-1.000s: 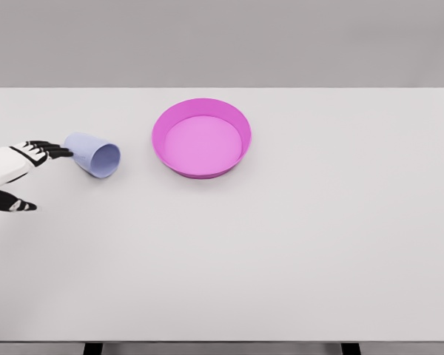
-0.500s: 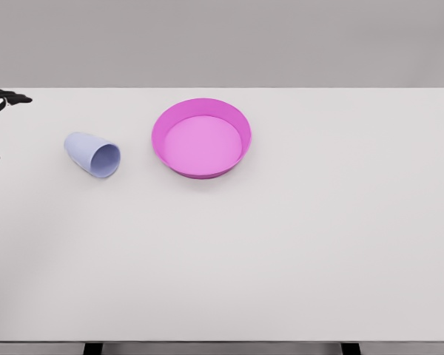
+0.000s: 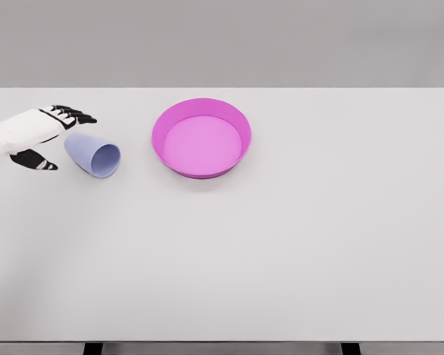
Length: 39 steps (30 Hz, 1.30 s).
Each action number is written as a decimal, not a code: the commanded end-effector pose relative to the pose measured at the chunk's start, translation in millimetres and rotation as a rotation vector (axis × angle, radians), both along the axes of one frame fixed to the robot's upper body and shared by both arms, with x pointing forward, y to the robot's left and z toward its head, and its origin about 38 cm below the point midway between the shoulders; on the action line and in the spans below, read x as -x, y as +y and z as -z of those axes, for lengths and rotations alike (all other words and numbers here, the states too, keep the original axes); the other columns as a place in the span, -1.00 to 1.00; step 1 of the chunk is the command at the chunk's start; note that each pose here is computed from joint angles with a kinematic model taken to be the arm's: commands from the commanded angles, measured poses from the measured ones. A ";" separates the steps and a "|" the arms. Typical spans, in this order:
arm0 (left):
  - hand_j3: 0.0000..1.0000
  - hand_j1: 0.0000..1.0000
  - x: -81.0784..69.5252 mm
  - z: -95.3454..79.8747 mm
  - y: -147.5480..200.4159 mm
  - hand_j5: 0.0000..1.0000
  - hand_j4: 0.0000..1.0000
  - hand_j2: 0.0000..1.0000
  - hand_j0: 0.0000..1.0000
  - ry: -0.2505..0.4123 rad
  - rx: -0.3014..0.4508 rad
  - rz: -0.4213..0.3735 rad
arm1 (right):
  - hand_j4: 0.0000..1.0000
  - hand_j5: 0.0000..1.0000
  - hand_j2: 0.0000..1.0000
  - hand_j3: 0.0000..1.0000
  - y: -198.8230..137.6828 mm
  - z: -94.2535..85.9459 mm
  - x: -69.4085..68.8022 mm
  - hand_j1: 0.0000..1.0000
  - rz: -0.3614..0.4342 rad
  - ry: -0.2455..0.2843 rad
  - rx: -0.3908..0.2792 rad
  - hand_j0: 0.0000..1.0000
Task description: Flip the cup with left arm and place it on the plate
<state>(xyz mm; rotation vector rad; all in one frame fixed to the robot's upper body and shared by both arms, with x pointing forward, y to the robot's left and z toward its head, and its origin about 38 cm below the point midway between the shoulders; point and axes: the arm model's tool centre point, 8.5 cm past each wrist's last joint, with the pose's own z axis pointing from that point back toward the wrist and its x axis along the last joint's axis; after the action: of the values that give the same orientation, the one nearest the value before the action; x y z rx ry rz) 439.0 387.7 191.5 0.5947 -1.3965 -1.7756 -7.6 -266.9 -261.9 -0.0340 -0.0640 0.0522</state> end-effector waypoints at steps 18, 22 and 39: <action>1.00 1.00 -12.3 39.3 -11.0 1.00 1.00 1.00 1.00 0.099 0.056 -0.033 | 1.00 1.00 1.00 1.00 0.0 0.0 0.0 1.00 0.000 0.000 0.000 1.00; 1.00 1.00 -14.3 45.1 -19.5 1.00 1.00 1.00 1.00 0.106 0.078 -0.027 | 1.00 1.00 1.00 1.00 0.0 0.0 0.0 1.00 0.000 0.000 0.000 1.00; 0.89 0.89 -26.3 52.5 -18.8 0.89 0.89 0.89 0.89 0.139 0.040 -0.041 | 1.00 1.00 1.00 1.00 0.0 0.0 0.0 1.00 0.000 0.000 0.000 1.00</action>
<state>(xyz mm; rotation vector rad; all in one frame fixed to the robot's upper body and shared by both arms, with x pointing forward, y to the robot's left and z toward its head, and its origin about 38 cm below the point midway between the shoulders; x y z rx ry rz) 465.6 368.8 140.8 0.4706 -1.3148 -1.7226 -7.6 -266.9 -261.9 -0.0340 -0.0640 0.0522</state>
